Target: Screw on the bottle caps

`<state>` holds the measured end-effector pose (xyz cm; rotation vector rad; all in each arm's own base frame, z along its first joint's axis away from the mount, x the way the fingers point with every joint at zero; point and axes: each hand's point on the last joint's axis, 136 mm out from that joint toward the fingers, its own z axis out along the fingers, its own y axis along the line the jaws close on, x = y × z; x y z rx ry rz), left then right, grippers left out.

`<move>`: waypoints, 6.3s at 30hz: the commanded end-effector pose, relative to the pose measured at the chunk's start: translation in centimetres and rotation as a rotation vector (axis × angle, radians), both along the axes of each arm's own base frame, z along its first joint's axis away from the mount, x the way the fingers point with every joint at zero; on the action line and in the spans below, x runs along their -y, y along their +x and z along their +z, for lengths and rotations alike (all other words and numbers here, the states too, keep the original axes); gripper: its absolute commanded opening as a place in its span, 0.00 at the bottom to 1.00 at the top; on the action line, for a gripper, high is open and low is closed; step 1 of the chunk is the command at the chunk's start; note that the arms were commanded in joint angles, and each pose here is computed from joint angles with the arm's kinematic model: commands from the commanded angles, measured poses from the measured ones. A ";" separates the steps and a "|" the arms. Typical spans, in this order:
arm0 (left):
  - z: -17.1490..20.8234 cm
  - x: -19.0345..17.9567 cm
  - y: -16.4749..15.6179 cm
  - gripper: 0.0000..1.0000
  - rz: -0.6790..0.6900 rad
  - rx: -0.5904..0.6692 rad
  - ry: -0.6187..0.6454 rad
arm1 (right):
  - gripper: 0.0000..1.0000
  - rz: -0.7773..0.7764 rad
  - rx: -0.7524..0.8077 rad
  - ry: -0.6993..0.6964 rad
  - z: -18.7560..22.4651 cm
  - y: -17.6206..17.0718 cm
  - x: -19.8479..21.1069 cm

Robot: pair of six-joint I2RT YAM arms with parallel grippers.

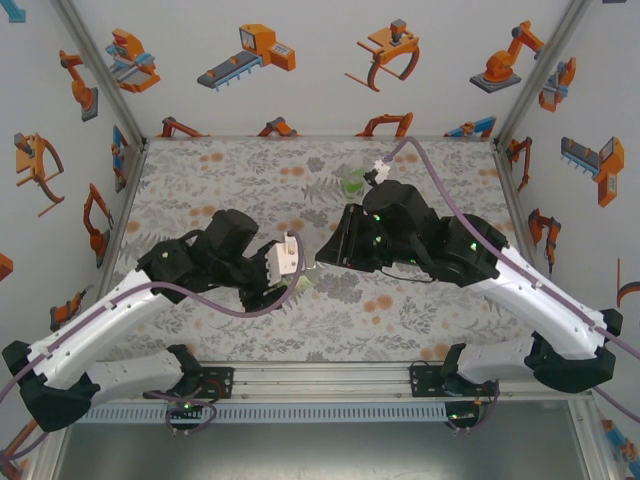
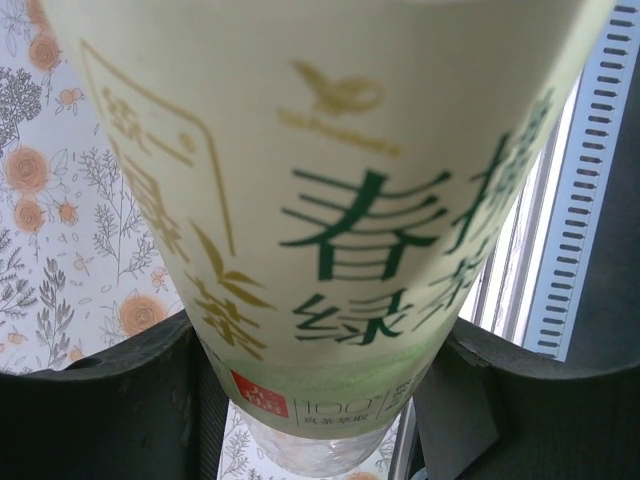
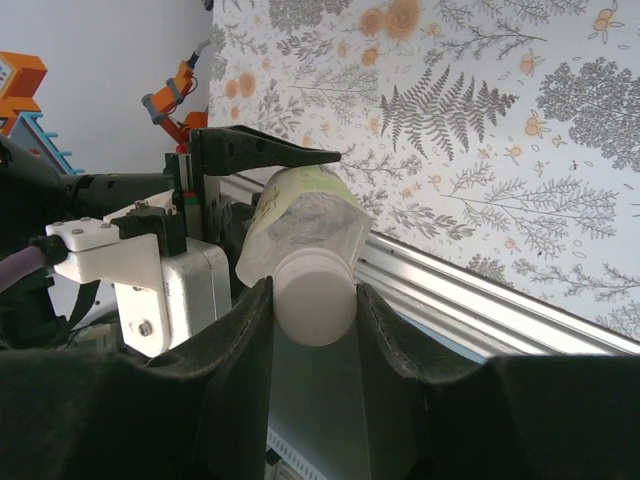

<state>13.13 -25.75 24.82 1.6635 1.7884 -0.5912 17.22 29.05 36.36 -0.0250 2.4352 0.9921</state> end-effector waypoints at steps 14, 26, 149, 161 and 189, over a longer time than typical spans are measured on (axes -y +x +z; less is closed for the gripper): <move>3.9 1.6 -1.9 0.00 -0.143 0.087 -0.229 | 0.41 0.204 0.158 0.001 2.6 -1.4 -0.6; 3.5 1.6 -1.7 0.00 -0.147 0.094 -0.210 | 0.56 0.247 0.272 0.039 4.7 -1.7 -0.2; 3.4 -3.0 4.2 0.00 0.333 0.106 -0.268 | 0.49 0.122 -0.402 -0.679 -32.5 -13.9 8.4; 3.3 -2.8 4.3 0.00 0.327 0.102 -0.266 | 0.49 0.177 -0.322 -0.689 -33.5 -12.4 7.7; 2.8 -2.8 3.8 0.00 0.300 0.100 -0.249 | 0.26 0.202 -0.271 -0.645 -31.2 -10.8 7.0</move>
